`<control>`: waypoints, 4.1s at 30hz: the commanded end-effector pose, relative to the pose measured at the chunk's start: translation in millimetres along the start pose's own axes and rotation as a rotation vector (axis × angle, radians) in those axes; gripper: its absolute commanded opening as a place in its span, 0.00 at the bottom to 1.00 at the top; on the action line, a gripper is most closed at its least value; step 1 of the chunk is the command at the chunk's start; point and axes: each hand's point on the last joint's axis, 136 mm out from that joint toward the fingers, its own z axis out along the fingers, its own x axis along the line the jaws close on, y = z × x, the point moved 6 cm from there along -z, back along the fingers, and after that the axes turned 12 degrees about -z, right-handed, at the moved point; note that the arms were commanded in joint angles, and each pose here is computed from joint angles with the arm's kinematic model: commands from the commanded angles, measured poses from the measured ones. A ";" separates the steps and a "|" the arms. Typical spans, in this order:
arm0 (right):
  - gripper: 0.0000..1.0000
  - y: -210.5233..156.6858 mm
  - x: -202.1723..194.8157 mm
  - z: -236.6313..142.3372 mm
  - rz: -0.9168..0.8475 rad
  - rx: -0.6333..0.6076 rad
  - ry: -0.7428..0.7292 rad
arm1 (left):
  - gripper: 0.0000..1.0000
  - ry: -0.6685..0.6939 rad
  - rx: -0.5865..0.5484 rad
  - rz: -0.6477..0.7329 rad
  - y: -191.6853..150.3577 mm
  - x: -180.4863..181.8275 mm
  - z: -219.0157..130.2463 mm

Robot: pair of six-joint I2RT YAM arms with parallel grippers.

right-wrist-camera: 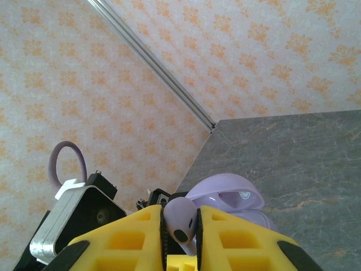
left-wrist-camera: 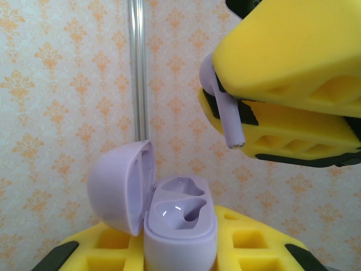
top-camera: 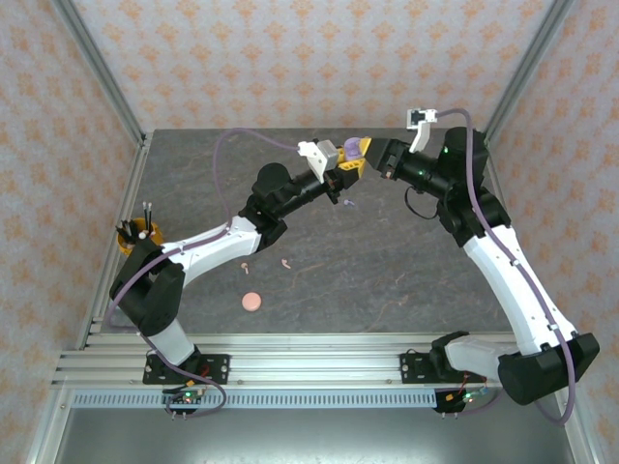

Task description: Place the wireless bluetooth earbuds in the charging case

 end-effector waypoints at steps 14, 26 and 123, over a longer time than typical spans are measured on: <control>0.19 -15.4 -15.7 12.2 -0.025 0.047 -0.050 | 0.00 -0.038 -0.049 0.022 20.8 -6.7 -0.9; 0.17 -11.8 -15.8 8.8 -0.037 0.039 -0.074 | 0.00 -0.033 -0.049 0.022 20.0 -6.7 -3.1; 0.52 -228.0 -242.9 171.2 0.479 0.852 -0.635 | 0.00 0.298 0.004 0.041 4.7 6.1 -117.0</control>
